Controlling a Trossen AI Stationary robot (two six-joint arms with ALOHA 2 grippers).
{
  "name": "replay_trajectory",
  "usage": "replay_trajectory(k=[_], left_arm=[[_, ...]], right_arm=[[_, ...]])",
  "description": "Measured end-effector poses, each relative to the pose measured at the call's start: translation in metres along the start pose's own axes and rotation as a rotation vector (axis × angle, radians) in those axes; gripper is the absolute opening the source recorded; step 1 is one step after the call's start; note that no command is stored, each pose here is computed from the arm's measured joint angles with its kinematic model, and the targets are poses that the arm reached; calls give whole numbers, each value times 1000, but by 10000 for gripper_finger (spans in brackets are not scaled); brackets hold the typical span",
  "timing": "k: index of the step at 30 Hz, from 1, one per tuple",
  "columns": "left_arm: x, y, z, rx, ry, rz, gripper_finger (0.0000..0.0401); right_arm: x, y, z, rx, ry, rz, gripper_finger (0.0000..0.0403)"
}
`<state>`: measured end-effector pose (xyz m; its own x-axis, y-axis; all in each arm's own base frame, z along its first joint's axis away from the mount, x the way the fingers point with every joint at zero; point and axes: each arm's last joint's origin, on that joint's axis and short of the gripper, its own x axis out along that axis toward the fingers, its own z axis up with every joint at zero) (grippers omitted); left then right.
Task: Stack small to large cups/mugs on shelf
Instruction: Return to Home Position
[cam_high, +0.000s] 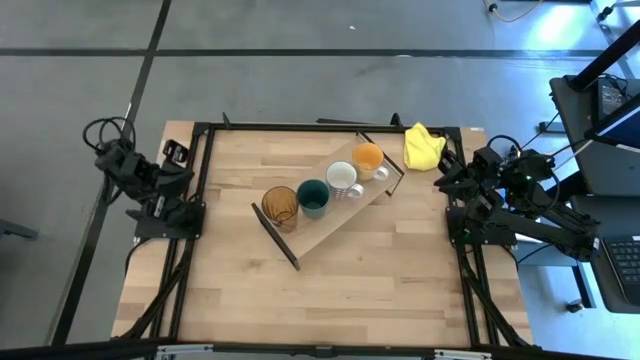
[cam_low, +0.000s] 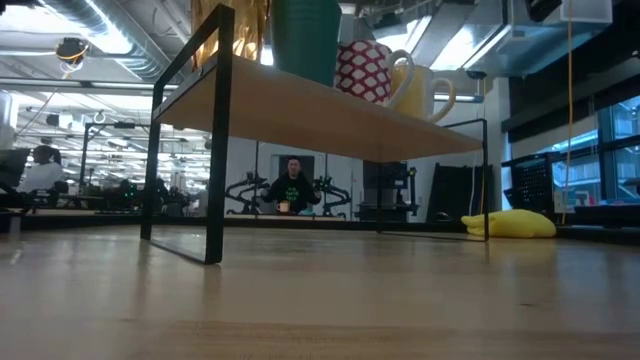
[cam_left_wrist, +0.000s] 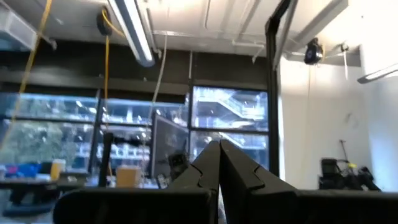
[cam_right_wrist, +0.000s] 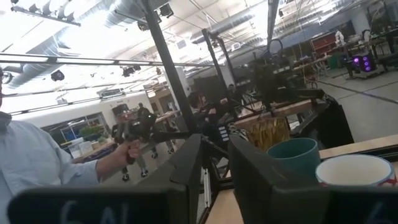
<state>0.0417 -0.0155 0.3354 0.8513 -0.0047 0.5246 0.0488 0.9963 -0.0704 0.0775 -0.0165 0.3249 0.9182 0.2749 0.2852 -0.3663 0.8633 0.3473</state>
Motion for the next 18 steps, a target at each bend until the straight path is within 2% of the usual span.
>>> replay_trajectory(k=[5,10,14,18], left_arm=[[11,-5,8,74,-14,20,0],[6,12,46,42,-61,15,0],[-2,23,61,76,-76,-34,0],[-7,27,60,84,-87,-18,0]], right_arm=[[0,0,0,8,-2,1,83],[0,0,0,22,3,7,83],[0,1,0,30,8,14,83],[0,1,1,38,2,20,83]])
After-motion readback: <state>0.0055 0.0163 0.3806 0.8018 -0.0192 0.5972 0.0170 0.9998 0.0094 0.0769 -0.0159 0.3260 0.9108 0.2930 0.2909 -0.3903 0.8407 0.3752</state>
